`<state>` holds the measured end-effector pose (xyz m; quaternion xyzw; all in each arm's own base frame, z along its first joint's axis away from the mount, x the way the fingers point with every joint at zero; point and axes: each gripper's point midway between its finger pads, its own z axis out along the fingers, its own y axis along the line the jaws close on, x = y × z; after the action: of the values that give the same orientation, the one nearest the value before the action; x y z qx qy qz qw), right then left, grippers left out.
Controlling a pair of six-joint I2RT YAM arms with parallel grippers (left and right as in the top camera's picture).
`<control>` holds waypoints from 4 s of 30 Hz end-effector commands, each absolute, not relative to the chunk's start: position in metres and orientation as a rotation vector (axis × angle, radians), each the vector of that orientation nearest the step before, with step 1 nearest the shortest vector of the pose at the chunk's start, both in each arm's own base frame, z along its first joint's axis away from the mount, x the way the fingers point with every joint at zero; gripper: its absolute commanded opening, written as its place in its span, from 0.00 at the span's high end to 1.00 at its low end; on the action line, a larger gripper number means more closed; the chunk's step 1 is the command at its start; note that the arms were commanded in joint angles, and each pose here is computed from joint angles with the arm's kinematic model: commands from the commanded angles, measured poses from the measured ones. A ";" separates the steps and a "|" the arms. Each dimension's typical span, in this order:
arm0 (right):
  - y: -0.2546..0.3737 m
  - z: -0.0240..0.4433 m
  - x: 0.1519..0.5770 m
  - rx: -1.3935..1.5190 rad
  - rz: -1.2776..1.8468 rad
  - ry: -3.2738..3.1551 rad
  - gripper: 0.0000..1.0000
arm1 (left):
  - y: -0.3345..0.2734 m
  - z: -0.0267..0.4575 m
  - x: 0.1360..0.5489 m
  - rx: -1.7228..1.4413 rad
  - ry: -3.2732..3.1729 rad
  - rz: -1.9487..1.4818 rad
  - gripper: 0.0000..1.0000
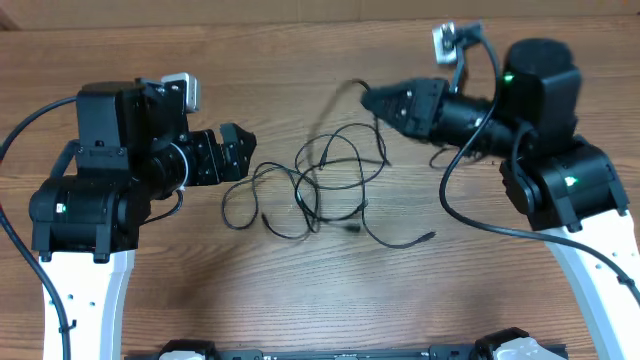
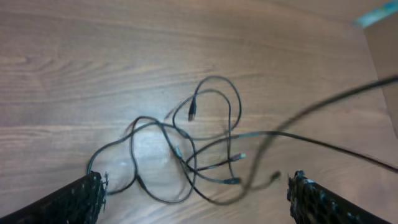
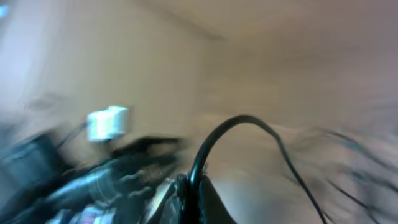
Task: Untangle cables
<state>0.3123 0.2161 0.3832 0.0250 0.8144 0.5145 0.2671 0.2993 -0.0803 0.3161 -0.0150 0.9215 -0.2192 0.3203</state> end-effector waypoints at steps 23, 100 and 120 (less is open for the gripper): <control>0.122 0.260 0.324 0.456 0.518 2.564 0.96 | -0.082 0.308 0.295 -0.007 2.466 -0.589 0.02; 0.118 0.127 0.297 0.482 0.316 2.955 0.15 | -0.070 0.338 0.177 0.044 2.403 -0.528 0.00; -0.004 0.090 0.319 0.855 -0.326 2.786 0.14 | -0.069 0.337 0.177 0.039 2.407 -0.517 0.00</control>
<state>0.3196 0.0059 0.0985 0.2762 0.9499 -0.0941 0.1122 0.1761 -0.0722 0.3383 0.0230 0.9201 -0.2053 0.3327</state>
